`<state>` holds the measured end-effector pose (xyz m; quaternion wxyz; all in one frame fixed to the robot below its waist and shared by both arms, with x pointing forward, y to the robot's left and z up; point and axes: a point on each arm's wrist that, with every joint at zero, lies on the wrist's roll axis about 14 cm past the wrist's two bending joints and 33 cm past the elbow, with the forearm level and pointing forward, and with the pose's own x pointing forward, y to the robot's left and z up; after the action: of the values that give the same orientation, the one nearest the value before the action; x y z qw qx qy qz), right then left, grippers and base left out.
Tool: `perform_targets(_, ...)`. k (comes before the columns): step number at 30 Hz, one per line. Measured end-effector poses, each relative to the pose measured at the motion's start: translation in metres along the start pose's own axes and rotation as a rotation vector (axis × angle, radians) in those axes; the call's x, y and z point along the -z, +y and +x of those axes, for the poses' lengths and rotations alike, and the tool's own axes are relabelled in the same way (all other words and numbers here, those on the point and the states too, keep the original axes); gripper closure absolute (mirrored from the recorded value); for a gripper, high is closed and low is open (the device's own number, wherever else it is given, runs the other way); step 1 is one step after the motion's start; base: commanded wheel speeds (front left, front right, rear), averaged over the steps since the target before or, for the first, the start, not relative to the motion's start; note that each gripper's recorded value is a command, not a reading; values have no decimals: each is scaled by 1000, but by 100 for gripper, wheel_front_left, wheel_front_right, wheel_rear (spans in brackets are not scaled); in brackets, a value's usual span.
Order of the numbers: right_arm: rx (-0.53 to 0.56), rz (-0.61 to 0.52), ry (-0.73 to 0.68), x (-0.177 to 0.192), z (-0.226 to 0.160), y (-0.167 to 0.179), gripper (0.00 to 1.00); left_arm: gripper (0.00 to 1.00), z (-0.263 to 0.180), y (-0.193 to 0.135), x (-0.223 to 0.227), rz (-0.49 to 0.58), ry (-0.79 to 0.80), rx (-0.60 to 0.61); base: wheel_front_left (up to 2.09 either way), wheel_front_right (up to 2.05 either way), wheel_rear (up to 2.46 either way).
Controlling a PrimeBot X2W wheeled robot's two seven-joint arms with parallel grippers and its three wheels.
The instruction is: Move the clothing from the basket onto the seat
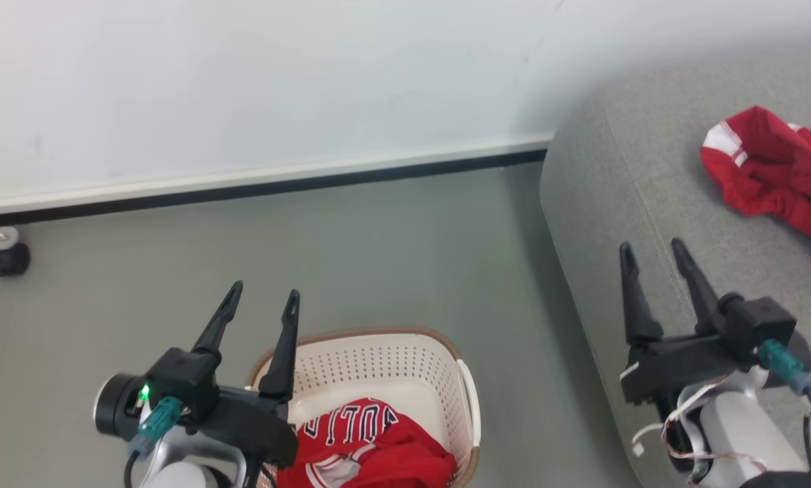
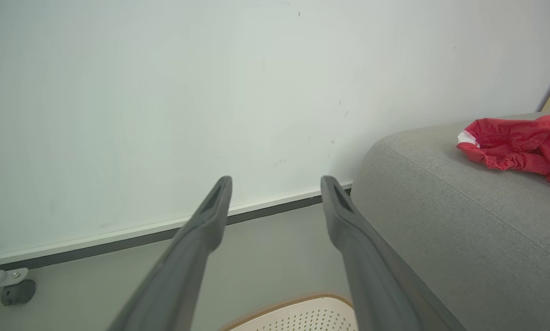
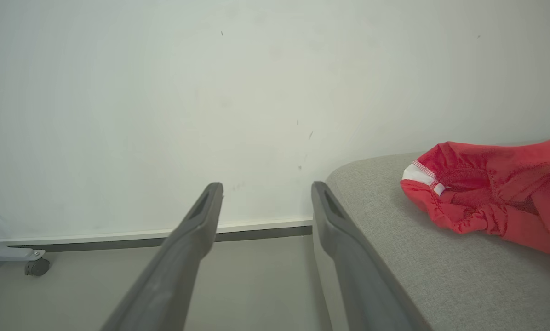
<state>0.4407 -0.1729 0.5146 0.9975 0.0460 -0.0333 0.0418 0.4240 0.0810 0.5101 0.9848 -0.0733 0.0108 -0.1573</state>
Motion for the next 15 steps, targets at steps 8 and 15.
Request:
perform_targets(8, -46, -10, -1, 1, -15, 21, 0, 0, -20, 15, -6, -7, -17, -69, 0, 0, 0)
perform_targets(15, -65, -6, -18, -4, -23, 31, 0, 0, -40, 37, -6, -10, -21, -151, 0, 0, 0)
